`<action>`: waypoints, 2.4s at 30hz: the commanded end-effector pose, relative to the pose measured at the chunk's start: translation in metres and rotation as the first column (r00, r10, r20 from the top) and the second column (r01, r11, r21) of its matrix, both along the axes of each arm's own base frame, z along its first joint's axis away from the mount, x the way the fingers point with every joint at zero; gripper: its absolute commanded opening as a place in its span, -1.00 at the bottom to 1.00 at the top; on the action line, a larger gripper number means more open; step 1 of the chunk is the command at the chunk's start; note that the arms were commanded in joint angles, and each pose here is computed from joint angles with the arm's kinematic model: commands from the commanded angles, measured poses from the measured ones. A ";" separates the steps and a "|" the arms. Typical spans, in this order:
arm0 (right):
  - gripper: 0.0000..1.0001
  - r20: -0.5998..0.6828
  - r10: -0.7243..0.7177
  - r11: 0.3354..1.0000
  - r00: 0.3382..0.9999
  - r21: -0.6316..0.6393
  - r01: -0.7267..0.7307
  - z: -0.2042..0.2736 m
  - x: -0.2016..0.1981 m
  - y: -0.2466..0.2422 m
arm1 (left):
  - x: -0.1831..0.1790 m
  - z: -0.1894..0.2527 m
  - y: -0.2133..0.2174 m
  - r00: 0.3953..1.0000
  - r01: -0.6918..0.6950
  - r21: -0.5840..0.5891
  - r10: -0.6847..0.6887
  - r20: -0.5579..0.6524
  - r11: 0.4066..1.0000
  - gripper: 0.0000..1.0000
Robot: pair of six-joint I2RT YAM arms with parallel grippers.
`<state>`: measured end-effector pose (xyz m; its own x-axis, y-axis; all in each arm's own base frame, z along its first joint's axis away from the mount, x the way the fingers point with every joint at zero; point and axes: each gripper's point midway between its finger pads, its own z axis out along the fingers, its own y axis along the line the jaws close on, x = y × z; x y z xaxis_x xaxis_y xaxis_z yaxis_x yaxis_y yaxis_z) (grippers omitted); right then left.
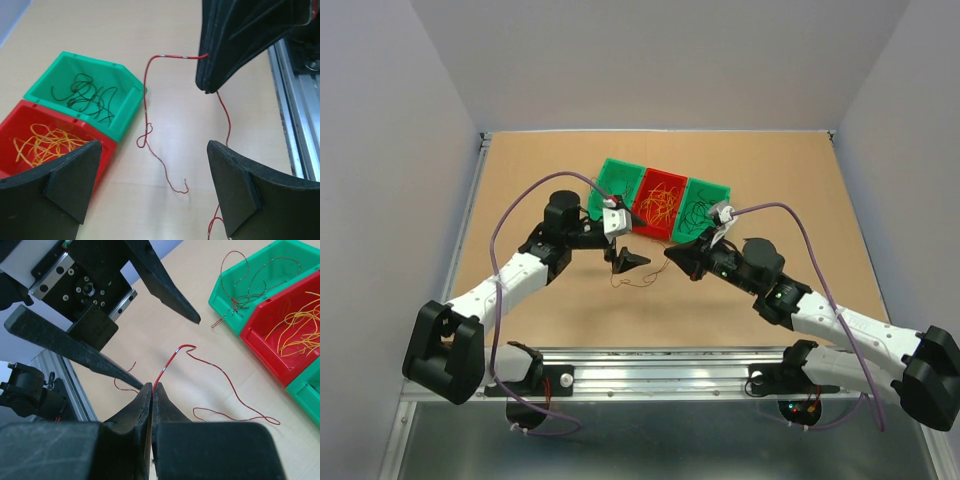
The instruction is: Untangle the cables
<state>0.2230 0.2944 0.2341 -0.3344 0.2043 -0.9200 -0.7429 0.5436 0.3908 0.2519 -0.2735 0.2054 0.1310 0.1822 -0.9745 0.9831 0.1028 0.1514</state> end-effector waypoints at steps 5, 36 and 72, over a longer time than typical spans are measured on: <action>-0.99 0.095 0.017 0.997 0.995 0.077 -0.024 0.047 -0.001 0.007 | -0.031 0.019 -0.023 0.985 0.164 -0.019 -0.163 0.058 0.986 0.98; -0.99 0.112 -0.090 0.987 0.990 0.146 0.073 0.058 0.005 -0.011 | -0.024 0.015 -0.059 0.997 0.077 -0.022 -0.077 0.002 0.997 -1.00; 0.29 0.117 -0.184 0.968 0.976 0.194 0.160 0.064 0.005 -0.034 | 0.208 0.099 0.071 0.756 -0.654 0.094 0.643 0.122 0.751 -1.00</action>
